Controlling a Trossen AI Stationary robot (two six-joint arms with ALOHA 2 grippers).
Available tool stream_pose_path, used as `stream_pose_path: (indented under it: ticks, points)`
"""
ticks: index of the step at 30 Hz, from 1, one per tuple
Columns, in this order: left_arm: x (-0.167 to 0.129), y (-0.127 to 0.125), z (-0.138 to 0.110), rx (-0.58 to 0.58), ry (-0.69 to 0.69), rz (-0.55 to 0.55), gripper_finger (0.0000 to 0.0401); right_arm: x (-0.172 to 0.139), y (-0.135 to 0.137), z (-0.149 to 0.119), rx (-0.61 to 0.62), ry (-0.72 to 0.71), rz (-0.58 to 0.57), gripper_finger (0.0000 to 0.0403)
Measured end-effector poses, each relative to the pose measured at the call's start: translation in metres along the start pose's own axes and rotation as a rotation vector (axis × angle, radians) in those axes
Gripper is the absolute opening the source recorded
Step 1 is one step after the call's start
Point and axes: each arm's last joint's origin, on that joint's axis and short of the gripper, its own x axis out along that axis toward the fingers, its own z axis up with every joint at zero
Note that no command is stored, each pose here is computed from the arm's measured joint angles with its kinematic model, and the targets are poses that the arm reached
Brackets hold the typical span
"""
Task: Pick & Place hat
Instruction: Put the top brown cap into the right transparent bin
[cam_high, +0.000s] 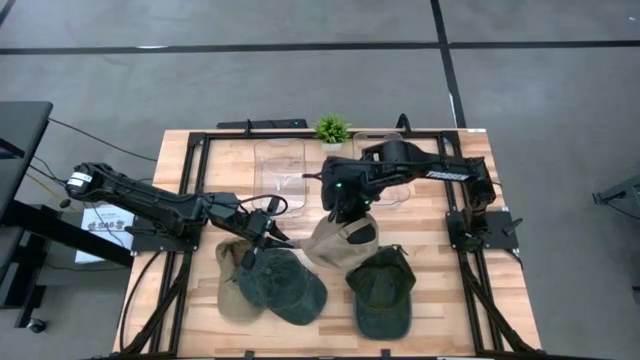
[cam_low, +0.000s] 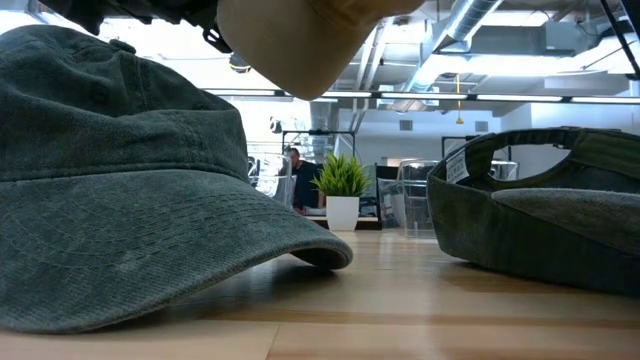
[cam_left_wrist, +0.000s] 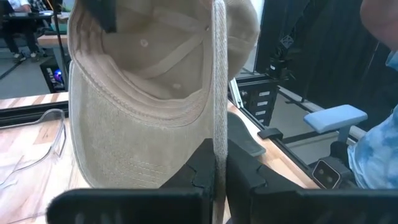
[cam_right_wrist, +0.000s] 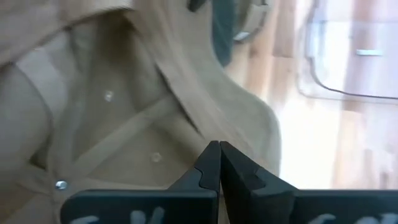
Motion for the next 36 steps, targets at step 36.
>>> stream_pose_path:
  ticks: [36]
  points:
    - [0.000,0.000,0.000,0.000,0.000,-0.004,0.0017,0.000,-0.012,-0.003,-0.059,0.072,-0.424,0.0000]
